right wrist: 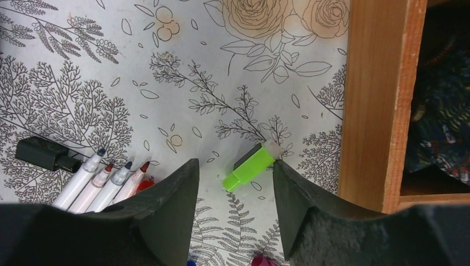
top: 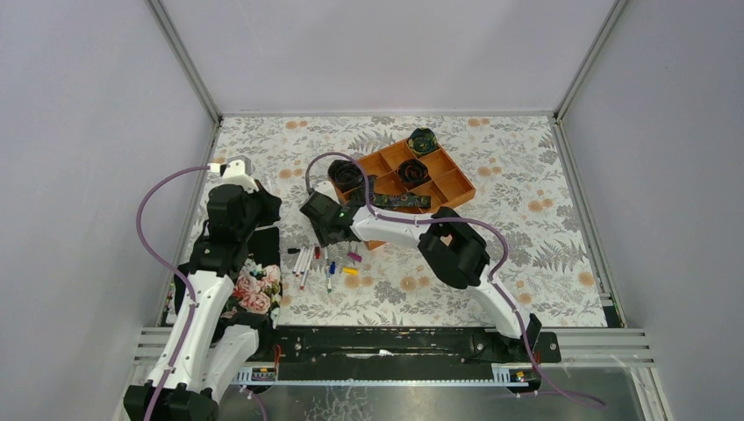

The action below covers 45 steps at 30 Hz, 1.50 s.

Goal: Insert the pens into the pen caps

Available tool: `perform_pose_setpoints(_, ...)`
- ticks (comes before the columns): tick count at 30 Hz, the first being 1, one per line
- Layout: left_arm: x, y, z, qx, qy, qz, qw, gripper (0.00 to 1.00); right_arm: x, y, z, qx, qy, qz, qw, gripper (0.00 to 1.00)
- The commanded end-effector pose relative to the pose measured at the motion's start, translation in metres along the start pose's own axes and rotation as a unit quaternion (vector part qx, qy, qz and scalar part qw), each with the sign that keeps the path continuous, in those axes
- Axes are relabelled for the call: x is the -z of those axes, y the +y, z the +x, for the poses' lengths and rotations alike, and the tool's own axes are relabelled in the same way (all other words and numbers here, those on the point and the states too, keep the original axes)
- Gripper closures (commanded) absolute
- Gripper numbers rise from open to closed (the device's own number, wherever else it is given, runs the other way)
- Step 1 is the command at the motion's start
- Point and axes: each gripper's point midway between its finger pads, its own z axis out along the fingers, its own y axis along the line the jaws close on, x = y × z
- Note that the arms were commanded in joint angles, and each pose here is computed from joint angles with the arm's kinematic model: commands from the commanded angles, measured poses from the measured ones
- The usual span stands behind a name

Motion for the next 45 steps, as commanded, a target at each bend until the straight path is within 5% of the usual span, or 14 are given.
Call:
perform_pose_setpoints(1,0.003,0.002,-0.008,-0.008,-0.017,-0.004,1.000,1.00,-0.010,-0.013,0.019,0.014,0.036,0.030,0.999,0.43)
perform_pose_setpoints(19,0.005,-0.001,-0.009,-0.006,-0.019,0.004,1.000,1.00,-0.024,-0.021,0.025,0.020,0.056,0.043,0.997,0.64)
perform_pose_setpoints(27,0.004,-0.008,-0.007,-0.004,-0.013,0.023,1.000,1.00,-0.014,-0.028,0.012,0.025,0.050,0.049,0.997,0.99)
perform_pose_setpoints(32,0.006,-0.046,-0.009,0.003,-0.011,0.129,0.992,1.00,0.038,-0.041,-0.033,-0.009,0.001,0.017,1.000,1.00)
perform_pose_setpoints(37,0.027,-0.111,-0.010,-0.013,-0.013,0.305,0.952,1.00,0.128,-0.062,-0.090,-0.056,-0.103,-0.065,0.991,1.00)
perform_pose_setpoints(45,0.078,-0.192,-0.003,-0.044,-0.019,0.530,0.847,1.00,0.260,-0.096,-0.138,-0.128,-0.265,-0.196,0.935,1.00)
